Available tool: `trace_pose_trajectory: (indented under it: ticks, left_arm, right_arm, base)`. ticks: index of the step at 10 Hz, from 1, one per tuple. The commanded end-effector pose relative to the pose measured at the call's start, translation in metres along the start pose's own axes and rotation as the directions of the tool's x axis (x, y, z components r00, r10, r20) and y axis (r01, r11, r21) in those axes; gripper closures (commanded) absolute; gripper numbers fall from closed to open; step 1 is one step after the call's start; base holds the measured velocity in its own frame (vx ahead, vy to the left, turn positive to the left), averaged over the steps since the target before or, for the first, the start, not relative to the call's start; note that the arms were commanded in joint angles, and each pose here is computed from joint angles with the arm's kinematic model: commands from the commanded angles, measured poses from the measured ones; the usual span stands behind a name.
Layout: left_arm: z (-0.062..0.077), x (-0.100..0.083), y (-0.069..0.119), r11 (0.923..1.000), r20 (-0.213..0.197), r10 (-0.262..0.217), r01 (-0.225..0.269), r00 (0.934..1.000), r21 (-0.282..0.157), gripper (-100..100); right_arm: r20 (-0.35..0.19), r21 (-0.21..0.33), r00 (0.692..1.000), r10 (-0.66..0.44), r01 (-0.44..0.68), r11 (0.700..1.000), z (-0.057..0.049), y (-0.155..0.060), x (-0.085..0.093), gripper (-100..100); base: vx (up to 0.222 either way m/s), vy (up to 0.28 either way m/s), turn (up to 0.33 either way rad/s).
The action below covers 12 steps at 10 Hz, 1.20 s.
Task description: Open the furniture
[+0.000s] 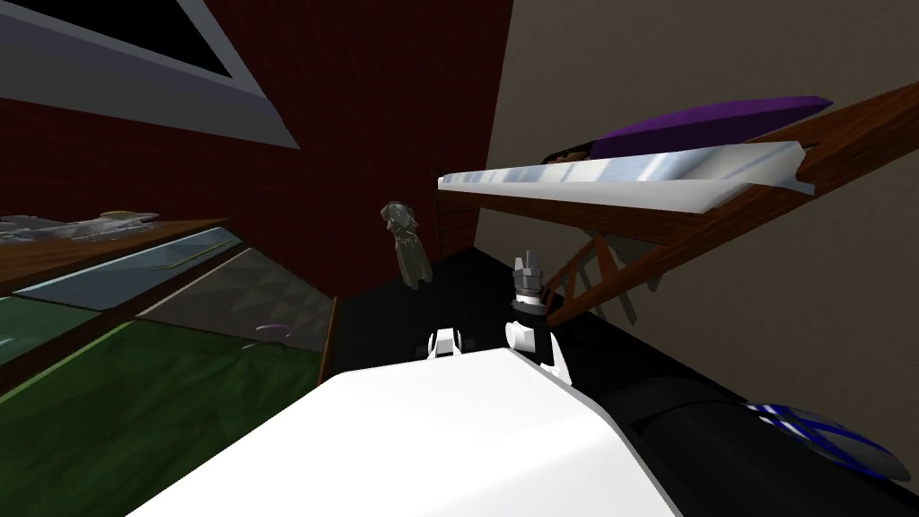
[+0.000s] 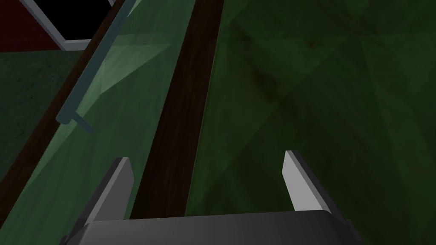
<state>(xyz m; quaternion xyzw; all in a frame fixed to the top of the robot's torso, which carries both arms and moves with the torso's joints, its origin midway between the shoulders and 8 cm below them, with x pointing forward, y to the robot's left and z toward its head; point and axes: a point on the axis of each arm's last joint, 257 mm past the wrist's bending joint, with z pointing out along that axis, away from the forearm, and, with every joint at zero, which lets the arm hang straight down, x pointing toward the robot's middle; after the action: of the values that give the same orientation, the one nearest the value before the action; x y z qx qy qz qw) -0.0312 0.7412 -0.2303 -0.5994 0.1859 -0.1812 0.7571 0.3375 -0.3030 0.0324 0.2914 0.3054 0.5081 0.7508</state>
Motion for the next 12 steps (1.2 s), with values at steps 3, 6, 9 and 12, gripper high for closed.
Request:
trace_pose_trajectory:
  ticks: [3, 6, 9, 12]
  left_arm:
    - [0.005, -0.081, -0.055, 0.9933, 0.142, 0.049, -0.063, 0.9887, 0.097, -100]
    - [-0.003, -0.099, -0.053, 0.9921, 0.172, 0.087, -0.101, 0.9813, 0.075, -100]
    - [-0.001, -0.153, -0.117, 0.9678, 0.264, 0.120, -0.172, 0.9570, 0.184, -100]
    - [-0.013, -0.177, -0.120, 0.9637, 0.316, 0.152, -0.212, 0.9365, 0.163, -100]
  right_arm:
    - [0.000, 0.000, 1.000, 0.000, 0.000, 1.000, 0.000, 0.000, 0.000, 0]
    - [0.000, 0.000, 1.000, 0.000, 0.000, 1.000, 0.000, 0.000, 0.000, 0]
    - [0.000, 0.000, 1.000, 0.000, 0.000, 1.000, 0.000, 0.000, 0.000, 0]
    - [0.000, 0.000, 1.000, 0.000, 0.000, 1.000, 0.000, 0.000, 0.000, 0]
  base:
    - [-0.016, -0.051, -0.326]
    - [0.005, 0.002, 0.005]
    - [-0.001, -0.112, -0.385]
    - [-0.006, 0.018, -0.046]
